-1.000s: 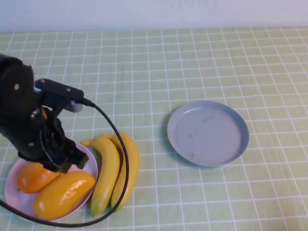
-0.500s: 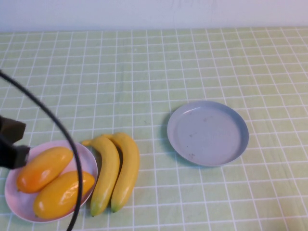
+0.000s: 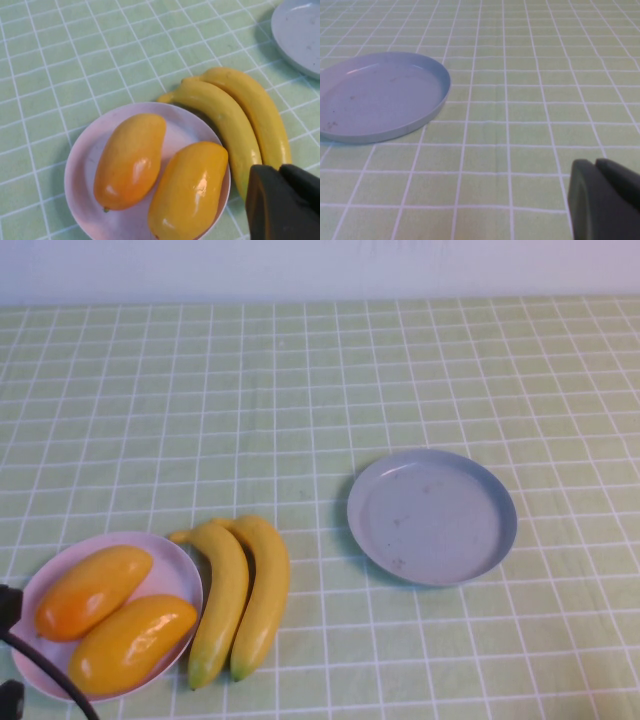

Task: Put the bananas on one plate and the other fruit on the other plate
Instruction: Put another type of fruit in the right plate

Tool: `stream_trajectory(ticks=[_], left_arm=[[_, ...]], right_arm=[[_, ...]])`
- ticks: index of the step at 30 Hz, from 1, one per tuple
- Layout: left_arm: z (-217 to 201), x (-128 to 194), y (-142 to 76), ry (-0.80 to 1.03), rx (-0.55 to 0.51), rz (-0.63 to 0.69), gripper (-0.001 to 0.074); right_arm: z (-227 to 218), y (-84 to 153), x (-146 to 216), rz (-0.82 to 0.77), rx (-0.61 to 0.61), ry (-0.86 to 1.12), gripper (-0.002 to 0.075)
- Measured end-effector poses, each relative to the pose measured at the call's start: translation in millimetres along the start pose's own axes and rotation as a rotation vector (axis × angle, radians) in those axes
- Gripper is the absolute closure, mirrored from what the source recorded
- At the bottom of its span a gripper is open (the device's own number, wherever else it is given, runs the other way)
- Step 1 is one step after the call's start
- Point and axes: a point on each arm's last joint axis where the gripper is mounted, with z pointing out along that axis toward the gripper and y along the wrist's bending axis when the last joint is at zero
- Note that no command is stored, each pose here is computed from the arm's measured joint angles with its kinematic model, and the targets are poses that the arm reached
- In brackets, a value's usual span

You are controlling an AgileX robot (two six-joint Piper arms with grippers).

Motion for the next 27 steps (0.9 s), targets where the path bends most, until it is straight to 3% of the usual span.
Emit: stream_trajectory(ticks=[7, 12, 16, 21, 27], left_arm=[[0.3, -1.8, 1.4, -0.029, -0.015, -0.014, 0.0732], [7.8, -5.8, 3.6, -0.215, -0.047, 0.044, 0.0733], [13.5, 15.6, 7.3, -0.395, -0.095, 0.058, 0.0733], [13.7, 57.0, 15.6, -0.607, -0.234, -0.014, 0.0733], [20.9, 103.0, 19.8, -0.704, -0.37, -0.14, 0.0733]], right_arm=[[0.0, 0.0, 0.0, 0.0, 0.0, 0.0, 0.0742], [0.0, 0.0, 0.0, 0.0, 0.0, 0.0, 0.0741], [0.0, 0.0, 0.0, 0.0, 0.0, 0.0, 0.0742], [0.0, 0.0, 0.0, 0.0, 0.0, 0.0, 0.0742], [0.0, 0.0, 0.0, 0.0, 0.0, 0.0, 0.0741]])
